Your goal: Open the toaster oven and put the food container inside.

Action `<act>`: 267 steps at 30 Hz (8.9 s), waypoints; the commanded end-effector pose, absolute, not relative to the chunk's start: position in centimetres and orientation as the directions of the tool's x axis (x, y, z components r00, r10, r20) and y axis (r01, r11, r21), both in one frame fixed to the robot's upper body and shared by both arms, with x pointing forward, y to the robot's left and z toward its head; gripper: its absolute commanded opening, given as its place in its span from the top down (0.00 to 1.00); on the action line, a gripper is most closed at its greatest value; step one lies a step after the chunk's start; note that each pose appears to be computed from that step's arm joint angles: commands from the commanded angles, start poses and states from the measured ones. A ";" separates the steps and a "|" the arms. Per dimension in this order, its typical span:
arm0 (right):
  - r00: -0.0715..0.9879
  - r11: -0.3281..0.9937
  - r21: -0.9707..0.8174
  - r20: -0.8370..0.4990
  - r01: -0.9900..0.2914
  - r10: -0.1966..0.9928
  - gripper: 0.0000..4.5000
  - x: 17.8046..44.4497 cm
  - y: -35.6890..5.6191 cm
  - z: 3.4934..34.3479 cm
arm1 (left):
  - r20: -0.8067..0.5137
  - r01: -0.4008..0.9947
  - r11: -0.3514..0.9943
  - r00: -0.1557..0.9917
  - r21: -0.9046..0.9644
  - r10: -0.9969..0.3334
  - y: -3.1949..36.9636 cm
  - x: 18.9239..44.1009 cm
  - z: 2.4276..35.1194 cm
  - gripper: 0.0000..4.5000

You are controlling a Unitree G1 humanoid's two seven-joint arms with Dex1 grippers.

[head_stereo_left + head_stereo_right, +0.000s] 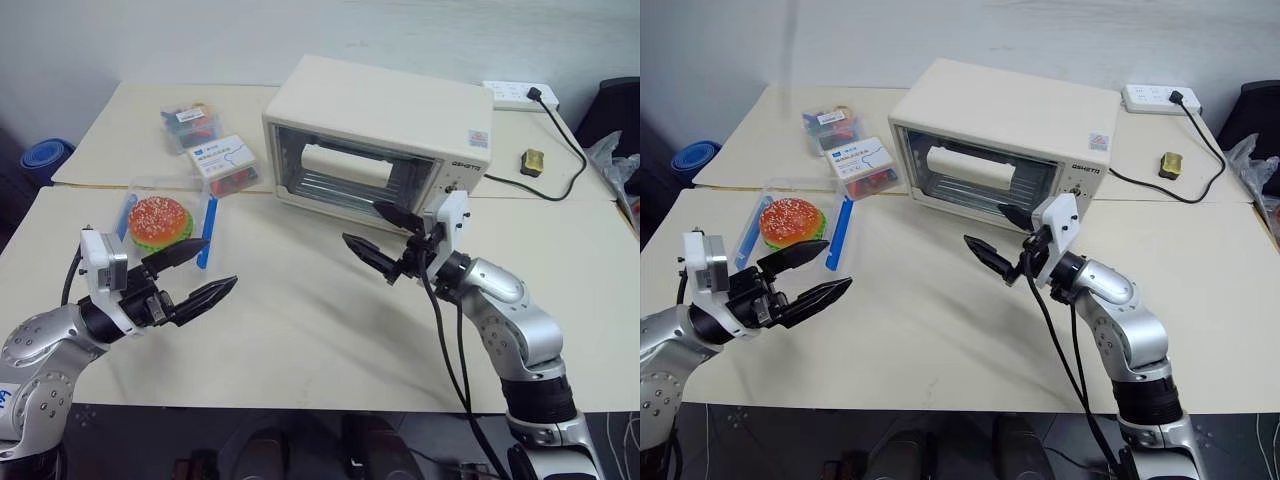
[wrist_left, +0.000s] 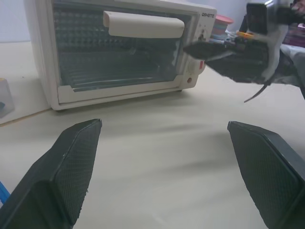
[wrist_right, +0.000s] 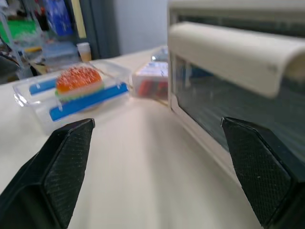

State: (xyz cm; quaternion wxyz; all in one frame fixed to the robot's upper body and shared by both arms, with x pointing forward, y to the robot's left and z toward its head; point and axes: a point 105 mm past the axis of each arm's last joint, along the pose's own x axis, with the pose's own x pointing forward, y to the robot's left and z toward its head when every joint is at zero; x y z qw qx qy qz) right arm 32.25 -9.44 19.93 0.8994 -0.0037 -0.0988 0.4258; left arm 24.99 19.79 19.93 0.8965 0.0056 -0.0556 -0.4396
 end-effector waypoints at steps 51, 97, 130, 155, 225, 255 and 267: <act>0.504 0.498 -0.331 0.072 -0.802 0.861 0.00 25.5 -12.8 15.2 | -0.054 0.826 0.455 0.498 0.334 -0.865 14.9 38.4 21.8 1.00; 0.104 0.214 -0.416 0.272 -0.884 0.957 0.00 25.6 -11.3 21.0 | -0.218 -0.055 0.856 0.973 -0.513 -0.069 28.6 22.9 18.0 0.01; 0.179 0.285 -0.414 0.277 -0.864 0.944 0.00 25.0 -13.3 18.2 | -0.467 -0.433 0.755 0.863 -0.493 0.191 34.6 28.3 21.0 0.95; 0.362 0.443 -0.393 0.266 -0.806 0.894 0.00 24.4 -15.1 17.4 | -0.546 0.359 0.923 0.750 -0.138 -0.373 17.4 40.0 24.9 0.95; 0.805 0.787 -0.428 0.193 -0.445 0.560 0.99 39.1 -9.9 20.7 | 0.150 0.690 0.718 0.704 0.087 -0.694 10.1 41.8 20.6 1.00; 0.485 0.429 -0.280 -0.176 -0.859 0.857 1.00 32.5 -16.1 11.5 | -0.111 0.945 0.297 0.313 0.137 -0.943 22.0 24.7 19.7 0.00; 0.513 0.632 -0.095 0.497 -0.769 0.700 1.00 33.6 -14.5 23.2 | 0.210 0.753 0.643 0.613 0.138 -0.762 22.9 26.5 21.9 0.00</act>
